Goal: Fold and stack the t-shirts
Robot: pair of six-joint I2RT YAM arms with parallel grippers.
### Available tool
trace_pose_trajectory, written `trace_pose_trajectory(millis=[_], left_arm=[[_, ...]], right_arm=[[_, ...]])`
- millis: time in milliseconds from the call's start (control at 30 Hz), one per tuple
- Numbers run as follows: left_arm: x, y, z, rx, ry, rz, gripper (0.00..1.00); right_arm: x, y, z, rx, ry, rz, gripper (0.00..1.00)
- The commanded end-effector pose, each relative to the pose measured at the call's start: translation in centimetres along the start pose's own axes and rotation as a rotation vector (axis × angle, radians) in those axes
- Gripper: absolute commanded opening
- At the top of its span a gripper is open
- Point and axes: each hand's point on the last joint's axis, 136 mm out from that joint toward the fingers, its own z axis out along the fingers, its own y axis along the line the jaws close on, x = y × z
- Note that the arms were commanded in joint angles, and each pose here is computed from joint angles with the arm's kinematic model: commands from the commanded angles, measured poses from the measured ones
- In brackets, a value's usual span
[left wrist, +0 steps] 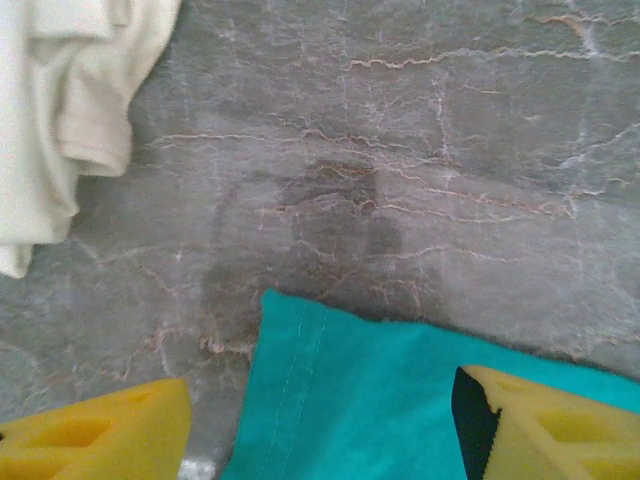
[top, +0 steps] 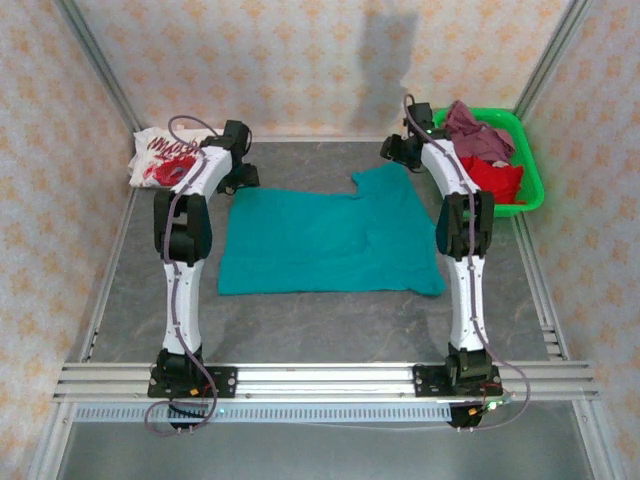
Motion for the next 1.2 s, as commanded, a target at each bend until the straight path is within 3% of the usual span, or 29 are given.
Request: trace_pose_trajectory(millis=[0, 133, 300, 433, 500, 533, 567, 767, 1000, 1167], left_arm=[[0.9, 0.7, 0.7, -0.033, 0.056, 0.025, 0.71], [1.2, 0.4, 2.0, -0.023, 0.074, 0.026, 0.68], [1.5, 0.2, 2.6, -0.015, 0.083, 0.033, 0.57], [1.7, 0.1, 3.0, -0.007, 0.090, 0.041, 0.37], [1.7, 0.2, 3.0, -0.013, 0.089, 0.045, 0.23], [1.6, 0.3, 2.9, -0.020, 0.088, 0.044, 0.12], [1.6, 0.4, 2.9, -0.023, 0.087, 0.047, 0.08], [1.1, 1.0, 2.2, -0.049, 0.059, 0.050, 0.07], [0.8, 0.8, 1.8, -0.041, 0.050, 0.055, 0.05], [0.5, 0.5, 1.6, -0.025, 0.043, 0.051, 0.04]], right_arm=[[0.2, -1.4, 1.2, 0.054, 0.036, -0.019, 0.54], [0.4, -1.5, 3.1, 0.034, 0.039, -0.010, 0.56], [0.6, -2.8, 4.4, 0.092, 0.028, 0.002, 0.56], [0.2, -3.7, 4.6, 0.138, 0.002, 0.003, 0.57], [0.1, -3.9, 4.7, 0.147, -0.002, 0.004, 0.57], [0.1, -3.9, 4.7, 0.153, -0.002, 0.004, 0.57], [0.0, -4.1, 4.7, 0.161, -0.005, 0.005, 0.57], [-1.7, -4.4, 4.0, 0.191, -0.071, 0.001, 0.60], [-1.2, -4.3, 5.9, 0.131, -0.051, 0.037, 0.59], [-0.7, -3.5, 7.0, 0.072, -0.036, 0.058, 0.52]])
